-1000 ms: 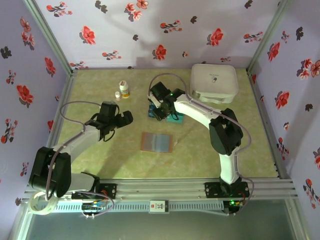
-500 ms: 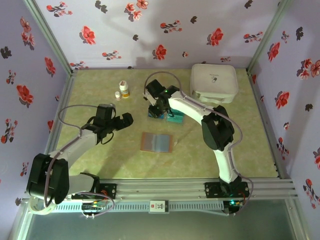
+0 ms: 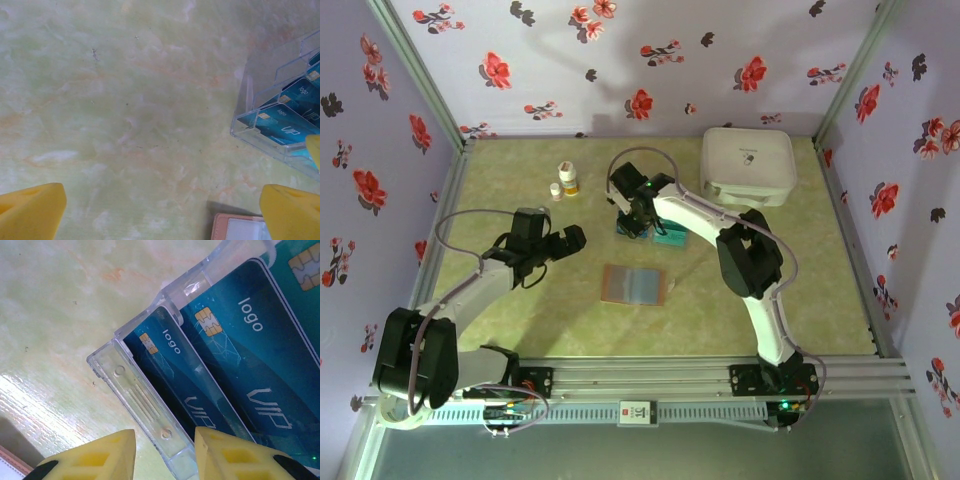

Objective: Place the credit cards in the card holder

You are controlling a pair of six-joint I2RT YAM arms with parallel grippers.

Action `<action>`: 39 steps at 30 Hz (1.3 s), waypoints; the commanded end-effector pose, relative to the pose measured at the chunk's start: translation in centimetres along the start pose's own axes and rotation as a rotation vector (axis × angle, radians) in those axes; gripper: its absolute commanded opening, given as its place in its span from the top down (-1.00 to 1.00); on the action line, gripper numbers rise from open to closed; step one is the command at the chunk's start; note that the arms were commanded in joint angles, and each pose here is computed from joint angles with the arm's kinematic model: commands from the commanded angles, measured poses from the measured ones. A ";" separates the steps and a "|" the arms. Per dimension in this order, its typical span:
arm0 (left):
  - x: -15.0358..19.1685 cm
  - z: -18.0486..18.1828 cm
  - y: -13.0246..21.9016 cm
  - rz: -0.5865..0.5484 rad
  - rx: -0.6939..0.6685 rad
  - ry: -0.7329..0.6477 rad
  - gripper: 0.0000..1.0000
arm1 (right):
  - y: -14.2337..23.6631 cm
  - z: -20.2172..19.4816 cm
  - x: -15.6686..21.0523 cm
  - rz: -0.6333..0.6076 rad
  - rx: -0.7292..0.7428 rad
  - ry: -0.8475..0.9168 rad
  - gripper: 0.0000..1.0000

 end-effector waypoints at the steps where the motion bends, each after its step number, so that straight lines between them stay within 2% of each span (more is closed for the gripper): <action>1: 0.3 0.3 -0.2 0.014 0.005 0.017 -0.99 | -0.6 0.3 0.3 0.032 0.016 0.035 0.28; 12: 0.5 0.5 -0.1 0.012 0.003 0.020 -0.99 | -0.9 1.4 1.0 0.059 0.010 0.068 0.40; 24: 0.5 0.5 -0.1 0.011 0.003 0.028 -0.99 | 1.7 1.0 -0.5 -0.024 0.070 0.086 0.27; 39: 0.6 0.5 -0.1 0.017 0.006 0.034 -0.99 | -0.6 0.7 -0.2 0.011 0.113 0.113 0.26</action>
Point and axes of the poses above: each hand's point on the last joint's axis, 136 mm out from that joint toward the fingers, its own y axis back along the fingers, its own z axis along the line the jaws close on, x = y × z, the point moved 5 cm from there along y, back along the fingers, and after that the axes turned 15 degrees about -y, right-handed, at the moved point
